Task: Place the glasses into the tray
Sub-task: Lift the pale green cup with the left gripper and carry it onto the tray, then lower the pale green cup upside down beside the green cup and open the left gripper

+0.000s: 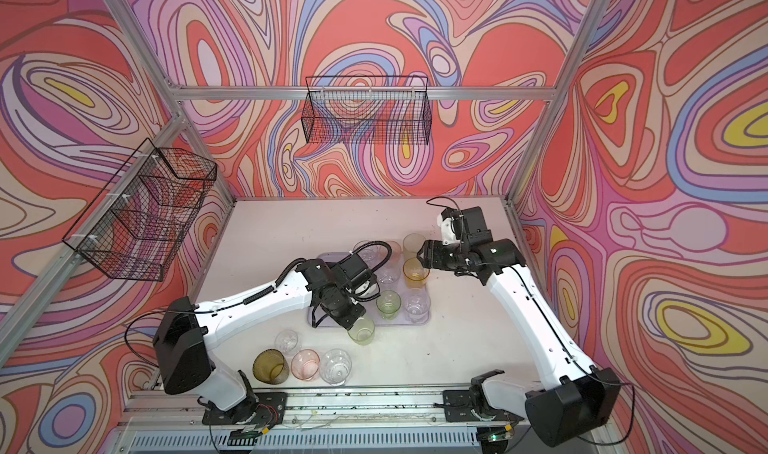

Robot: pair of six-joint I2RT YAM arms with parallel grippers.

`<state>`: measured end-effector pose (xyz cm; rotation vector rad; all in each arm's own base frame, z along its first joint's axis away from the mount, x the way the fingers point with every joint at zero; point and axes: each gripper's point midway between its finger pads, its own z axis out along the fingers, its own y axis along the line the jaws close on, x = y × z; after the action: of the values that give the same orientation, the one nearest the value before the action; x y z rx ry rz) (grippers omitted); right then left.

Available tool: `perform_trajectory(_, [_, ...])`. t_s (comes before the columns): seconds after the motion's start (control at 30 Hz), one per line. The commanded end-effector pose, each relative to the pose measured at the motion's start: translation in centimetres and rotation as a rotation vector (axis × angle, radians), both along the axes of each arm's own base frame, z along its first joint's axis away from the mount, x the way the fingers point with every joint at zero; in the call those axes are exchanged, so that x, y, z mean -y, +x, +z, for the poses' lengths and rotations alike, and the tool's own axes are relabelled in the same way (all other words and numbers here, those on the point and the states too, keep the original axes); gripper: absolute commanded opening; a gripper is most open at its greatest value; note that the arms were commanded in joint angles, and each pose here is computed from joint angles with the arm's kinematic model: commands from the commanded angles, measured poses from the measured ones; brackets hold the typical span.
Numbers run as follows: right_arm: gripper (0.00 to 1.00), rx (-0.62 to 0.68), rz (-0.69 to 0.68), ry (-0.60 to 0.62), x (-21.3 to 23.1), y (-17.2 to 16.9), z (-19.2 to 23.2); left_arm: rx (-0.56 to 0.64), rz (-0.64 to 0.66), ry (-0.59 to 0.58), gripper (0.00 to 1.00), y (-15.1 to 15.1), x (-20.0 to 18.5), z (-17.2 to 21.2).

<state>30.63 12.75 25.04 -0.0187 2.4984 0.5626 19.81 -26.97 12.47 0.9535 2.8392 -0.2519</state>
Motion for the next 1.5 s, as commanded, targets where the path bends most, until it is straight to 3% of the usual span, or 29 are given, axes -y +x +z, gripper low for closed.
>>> perform_trajectory(0.0, [0.7, 0.03, 0.004, -0.012, 0.4, -0.2, 0.5, -0.021, 0.075, 0.005, 0.0, 0.2, -1.0, 1.3])
perform_trajectory(0.47, [0.7, 0.032, 0.02, 0.007, 0.0, -0.3, 0.5, -0.054, 0.292, 0.054, 0.0, 2.5, -2.2, 0.6])
perform_trajectory(0.93, [0.7, 0.024, 0.024, 0.016, -0.2, -0.2, 0.2, -0.056, 0.382, 0.079, 0.0, 5.0, -1.8, -0.2])
perform_trajectory(1.47, [0.7, 0.022, 0.031, 0.022, -0.4, 0.0, 0.0, -0.065, 0.42, 0.081, 0.0, 5.8, -1.6, -2.1])
